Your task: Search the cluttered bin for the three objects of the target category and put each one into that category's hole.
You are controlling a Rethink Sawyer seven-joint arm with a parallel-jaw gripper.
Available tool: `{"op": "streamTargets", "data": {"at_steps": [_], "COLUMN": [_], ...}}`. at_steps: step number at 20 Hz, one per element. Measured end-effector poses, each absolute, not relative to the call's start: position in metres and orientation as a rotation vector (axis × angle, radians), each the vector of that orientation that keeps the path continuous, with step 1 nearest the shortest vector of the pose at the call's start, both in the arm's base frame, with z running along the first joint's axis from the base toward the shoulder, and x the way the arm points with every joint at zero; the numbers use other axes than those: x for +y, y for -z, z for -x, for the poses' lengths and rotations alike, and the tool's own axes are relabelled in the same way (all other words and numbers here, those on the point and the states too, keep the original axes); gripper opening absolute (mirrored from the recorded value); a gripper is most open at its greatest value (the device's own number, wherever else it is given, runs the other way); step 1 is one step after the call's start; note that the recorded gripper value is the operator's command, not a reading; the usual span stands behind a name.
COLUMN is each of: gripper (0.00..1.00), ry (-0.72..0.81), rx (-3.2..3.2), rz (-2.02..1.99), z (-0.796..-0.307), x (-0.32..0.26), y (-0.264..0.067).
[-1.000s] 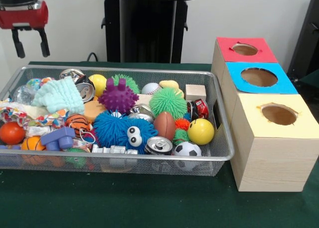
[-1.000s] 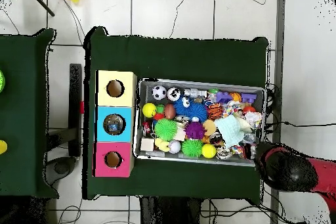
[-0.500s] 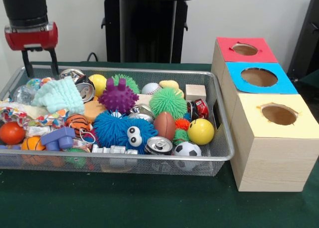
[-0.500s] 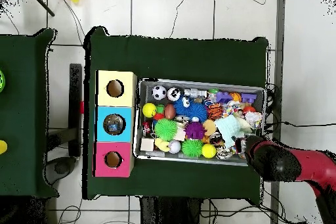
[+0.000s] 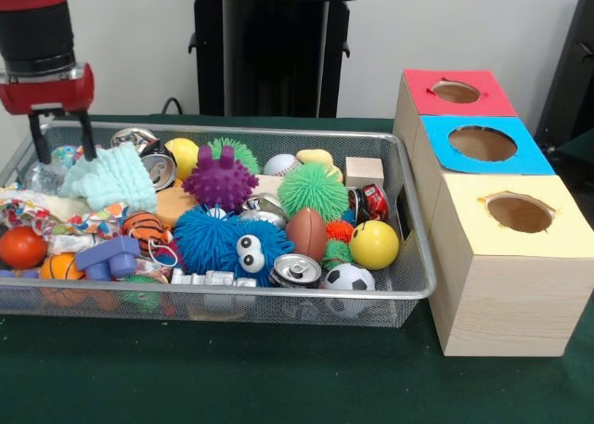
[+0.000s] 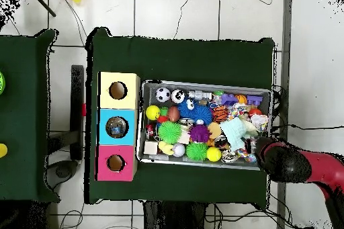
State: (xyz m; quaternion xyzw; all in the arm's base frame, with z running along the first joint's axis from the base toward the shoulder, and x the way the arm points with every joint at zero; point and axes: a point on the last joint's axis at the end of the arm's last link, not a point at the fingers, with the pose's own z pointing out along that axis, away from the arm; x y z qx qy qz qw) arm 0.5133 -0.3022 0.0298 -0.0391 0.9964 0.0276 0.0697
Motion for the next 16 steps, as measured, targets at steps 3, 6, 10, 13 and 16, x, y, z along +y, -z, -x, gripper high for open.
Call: {"op": "streamTargets", "data": {"at_steps": [3,6,10,13,16], "gripper": [1.00,1.00,1.00,1.00,1.00], "ry": [-0.062,-0.046,-0.031,-0.030,-0.039], "rx": [2.989,2.982,2.973,2.970,2.972], "rz": [0.075,0.046,0.013,0.011,0.018], "z": [-0.513,-0.513,-0.515,-0.516,-0.515], "x": [-0.320,-0.333,-0.346,-0.349,-0.348], "y": [-0.031,-0.033,-0.033,-0.026,-0.015]}}
